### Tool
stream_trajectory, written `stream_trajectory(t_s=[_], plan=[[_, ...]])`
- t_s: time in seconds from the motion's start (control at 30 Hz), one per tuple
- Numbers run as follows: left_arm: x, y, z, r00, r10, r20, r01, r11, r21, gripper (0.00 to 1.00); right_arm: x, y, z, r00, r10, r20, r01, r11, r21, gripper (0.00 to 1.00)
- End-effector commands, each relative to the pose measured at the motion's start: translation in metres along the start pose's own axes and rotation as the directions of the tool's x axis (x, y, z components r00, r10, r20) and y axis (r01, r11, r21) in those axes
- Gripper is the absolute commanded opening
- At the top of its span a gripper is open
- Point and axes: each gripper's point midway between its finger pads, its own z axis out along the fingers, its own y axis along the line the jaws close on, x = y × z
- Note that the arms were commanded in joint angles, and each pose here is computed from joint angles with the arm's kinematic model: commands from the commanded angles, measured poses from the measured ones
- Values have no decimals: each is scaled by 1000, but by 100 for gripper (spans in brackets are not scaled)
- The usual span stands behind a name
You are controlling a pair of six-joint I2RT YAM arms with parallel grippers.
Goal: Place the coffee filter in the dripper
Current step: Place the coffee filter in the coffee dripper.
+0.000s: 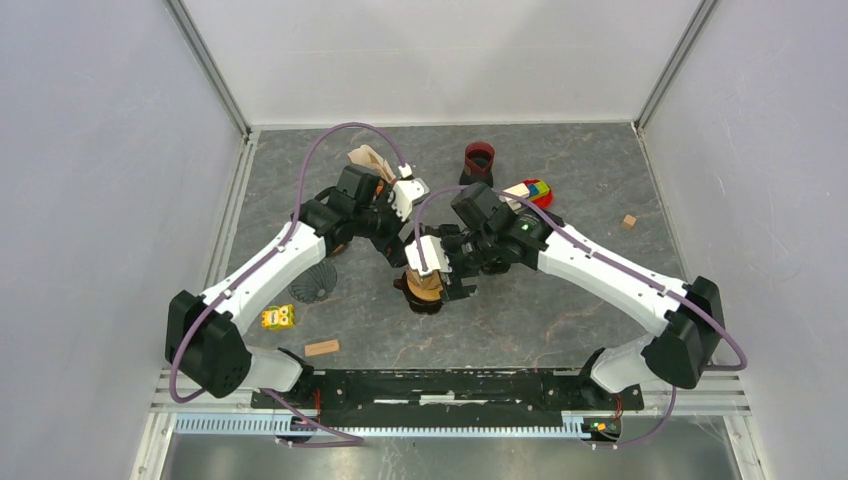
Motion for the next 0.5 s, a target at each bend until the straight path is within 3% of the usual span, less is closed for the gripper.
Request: stream_trajectory(t_s=[0.0, 0.47], plan=[[-4, -8, -3, 1000, 1, 18, -1, 1000, 24, 99, -36, -14, -21, 992, -72, 102, 66, 996, 63, 98], [2, -2, -5, 1000, -7, 3, 7, 1000, -20, 100, 4, 24, 29, 998, -54, 33, 57, 994, -91, 94]])
